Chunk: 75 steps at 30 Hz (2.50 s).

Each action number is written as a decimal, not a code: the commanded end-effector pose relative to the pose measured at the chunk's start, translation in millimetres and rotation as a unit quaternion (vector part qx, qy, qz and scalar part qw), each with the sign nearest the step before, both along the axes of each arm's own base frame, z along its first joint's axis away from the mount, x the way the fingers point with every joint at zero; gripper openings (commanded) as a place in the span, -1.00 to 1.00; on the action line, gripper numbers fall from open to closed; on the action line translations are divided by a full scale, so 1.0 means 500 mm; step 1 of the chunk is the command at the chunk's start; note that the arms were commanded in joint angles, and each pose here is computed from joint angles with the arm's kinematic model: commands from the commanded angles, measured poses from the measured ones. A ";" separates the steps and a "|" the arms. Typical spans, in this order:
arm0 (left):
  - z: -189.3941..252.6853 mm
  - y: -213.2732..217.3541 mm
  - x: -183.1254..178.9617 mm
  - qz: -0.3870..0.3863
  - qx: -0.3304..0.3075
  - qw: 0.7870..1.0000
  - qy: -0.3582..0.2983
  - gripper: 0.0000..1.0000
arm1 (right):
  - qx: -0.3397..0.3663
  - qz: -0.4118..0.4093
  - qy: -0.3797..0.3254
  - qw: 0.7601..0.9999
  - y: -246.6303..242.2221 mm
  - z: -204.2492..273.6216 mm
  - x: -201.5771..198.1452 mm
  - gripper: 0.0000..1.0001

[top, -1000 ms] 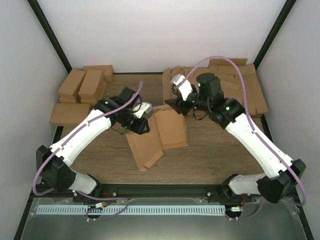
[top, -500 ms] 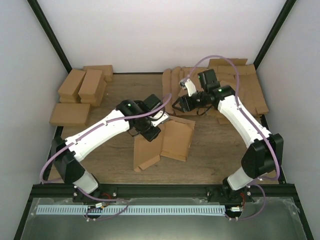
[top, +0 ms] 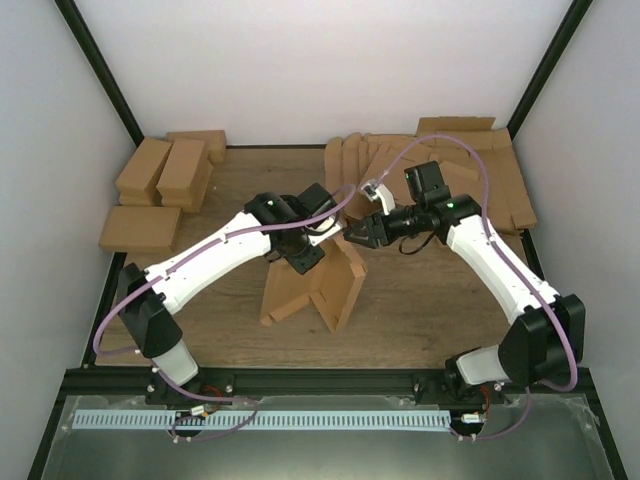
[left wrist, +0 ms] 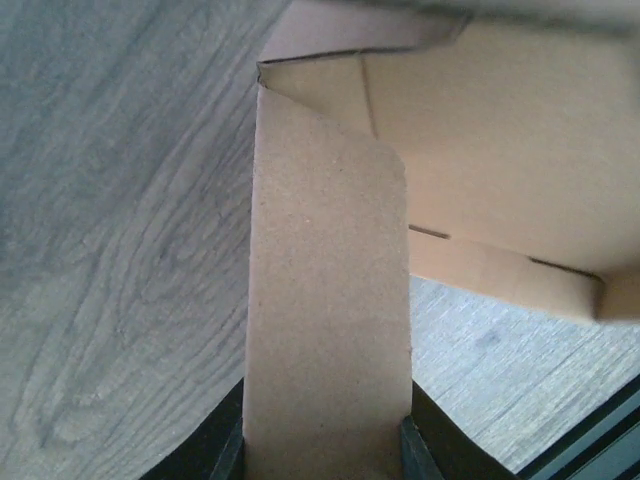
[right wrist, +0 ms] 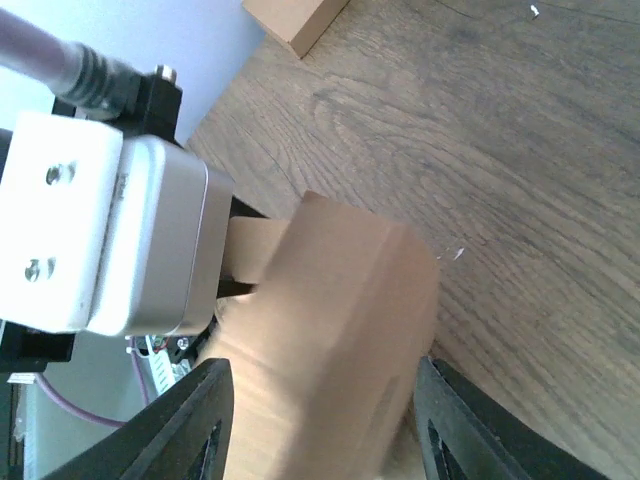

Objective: Fold the paper box

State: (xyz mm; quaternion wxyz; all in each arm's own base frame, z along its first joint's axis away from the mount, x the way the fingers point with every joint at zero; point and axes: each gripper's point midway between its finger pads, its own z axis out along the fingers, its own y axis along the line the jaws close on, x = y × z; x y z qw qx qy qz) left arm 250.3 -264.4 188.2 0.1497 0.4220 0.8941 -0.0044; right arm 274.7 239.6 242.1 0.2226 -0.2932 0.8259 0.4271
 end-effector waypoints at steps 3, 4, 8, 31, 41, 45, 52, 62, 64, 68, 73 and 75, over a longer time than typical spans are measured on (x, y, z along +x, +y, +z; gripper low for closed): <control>0.043 -0.015 0.013 -0.016 -0.019 0.999 -0.036 -0.53 | 0.032 -0.009 0.003 0.999 -0.001 0.034 -0.013 0.03; 0.044 -0.017 0.012 -0.018 -0.022 0.999 -0.036 -0.53 | 0.030 -0.011 0.006 0.999 -0.002 0.032 -0.014 0.00; 0.046 -0.022 0.010 -0.023 -0.026 0.999 -0.036 -0.53 | 0.004 -0.020 0.010 1.000 -0.014 0.010 -0.016 -0.02; 0.075 -0.072 0.014 -0.039 -0.082 0.995 -0.039 -0.56 | -0.180 -0.043 -0.048 0.982 -0.009 -0.081 -0.061 -0.24; 0.089 -0.093 0.020 -0.030 -0.106 0.993 -0.032 -0.58 | -0.248 -0.066 -0.042 0.966 -0.018 -0.149 -0.078 -0.34; 0.090 -0.100 0.023 -0.029 -0.115 0.992 -0.029 -0.60 | -0.259 -0.080 -0.047 0.961 -0.022 -0.169 -0.079 -0.36; 0.099 -0.094 0.044 -0.021 -0.132 0.991 -0.021 -0.63 | -0.286 -0.070 -0.046 0.954 -0.004 -0.202 -0.098 -0.37; 0.119 -0.099 0.058 -0.021 -0.181 0.983 0.018 -0.59 | -0.353 -0.103 -0.060 0.928 -0.016 -0.247 -0.094 -0.52; 0.123 -0.101 0.063 -0.020 -0.191 0.981 0.025 -0.56 | -0.364 -0.103 -0.064 0.923 -0.013 -0.258 -0.100 -0.53; 0.128 -0.100 0.077 -0.014 -0.196 0.980 0.025 -0.53 | -0.374 -0.110 -0.070 0.918 -0.007 -0.269 -0.110 -0.64; 0.166 -0.096 0.105 0.010 -0.224 0.975 -0.002 0.12 | -0.347 -0.136 -0.067 0.926 0.002 -0.259 -0.109 -0.68; 0.203 -0.091 0.118 0.029 -0.257 0.966 -0.027 0.33 | -0.341 -0.149 -0.065 0.926 0.002 -0.257 -0.104 -0.71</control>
